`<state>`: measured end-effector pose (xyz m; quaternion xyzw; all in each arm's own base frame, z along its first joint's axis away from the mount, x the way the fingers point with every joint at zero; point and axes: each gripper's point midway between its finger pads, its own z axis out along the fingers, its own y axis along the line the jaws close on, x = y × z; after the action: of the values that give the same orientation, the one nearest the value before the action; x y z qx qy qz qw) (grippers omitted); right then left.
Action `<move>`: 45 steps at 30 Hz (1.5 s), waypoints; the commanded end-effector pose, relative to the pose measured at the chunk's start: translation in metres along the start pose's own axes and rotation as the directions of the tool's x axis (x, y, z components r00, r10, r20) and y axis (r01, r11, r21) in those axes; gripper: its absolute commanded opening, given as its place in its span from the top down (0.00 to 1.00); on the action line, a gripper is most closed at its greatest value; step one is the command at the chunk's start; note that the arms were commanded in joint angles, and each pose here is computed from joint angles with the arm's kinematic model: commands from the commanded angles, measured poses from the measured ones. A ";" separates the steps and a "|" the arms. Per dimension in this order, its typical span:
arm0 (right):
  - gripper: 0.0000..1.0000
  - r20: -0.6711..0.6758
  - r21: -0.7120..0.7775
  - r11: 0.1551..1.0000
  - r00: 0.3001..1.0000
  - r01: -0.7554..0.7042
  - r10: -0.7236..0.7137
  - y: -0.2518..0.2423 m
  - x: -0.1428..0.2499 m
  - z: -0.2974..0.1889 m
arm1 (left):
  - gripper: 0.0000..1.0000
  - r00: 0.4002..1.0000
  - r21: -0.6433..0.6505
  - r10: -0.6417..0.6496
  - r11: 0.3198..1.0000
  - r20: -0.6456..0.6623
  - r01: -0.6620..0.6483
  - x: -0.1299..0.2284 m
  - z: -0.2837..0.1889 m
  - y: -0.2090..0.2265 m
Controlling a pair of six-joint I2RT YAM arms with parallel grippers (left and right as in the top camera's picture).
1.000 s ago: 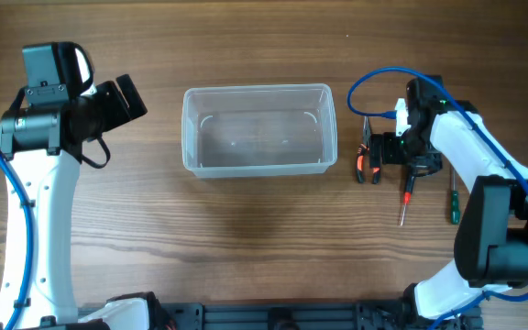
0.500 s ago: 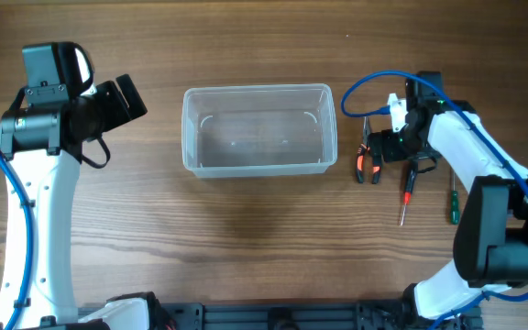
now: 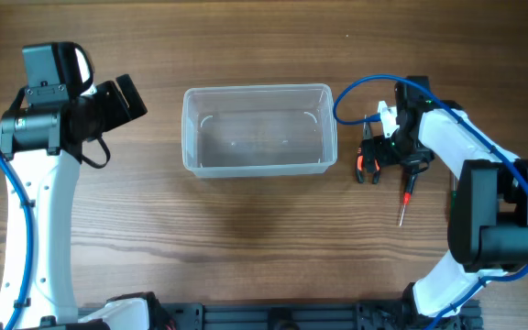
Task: Pack container
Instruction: 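Lower the right gripper and grasp the orange-black pliers, then carry the pliers with the right gripper and drop them into the container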
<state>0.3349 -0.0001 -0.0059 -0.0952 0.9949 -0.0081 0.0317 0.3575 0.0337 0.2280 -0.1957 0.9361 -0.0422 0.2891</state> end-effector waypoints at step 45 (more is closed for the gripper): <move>0.96 0.420 0.311 0.602 0.462 0.735 -0.781 0.140 -0.079 -0.245 | 0.00 1.000 0.012 -0.012 1.000 0.005 0.012 -0.002 -0.003 -0.001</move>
<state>0.3705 0.1150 0.2286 -0.3585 0.8941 -0.0169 0.2678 0.3576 0.0337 0.2281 -0.1956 0.9360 -0.0422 0.2895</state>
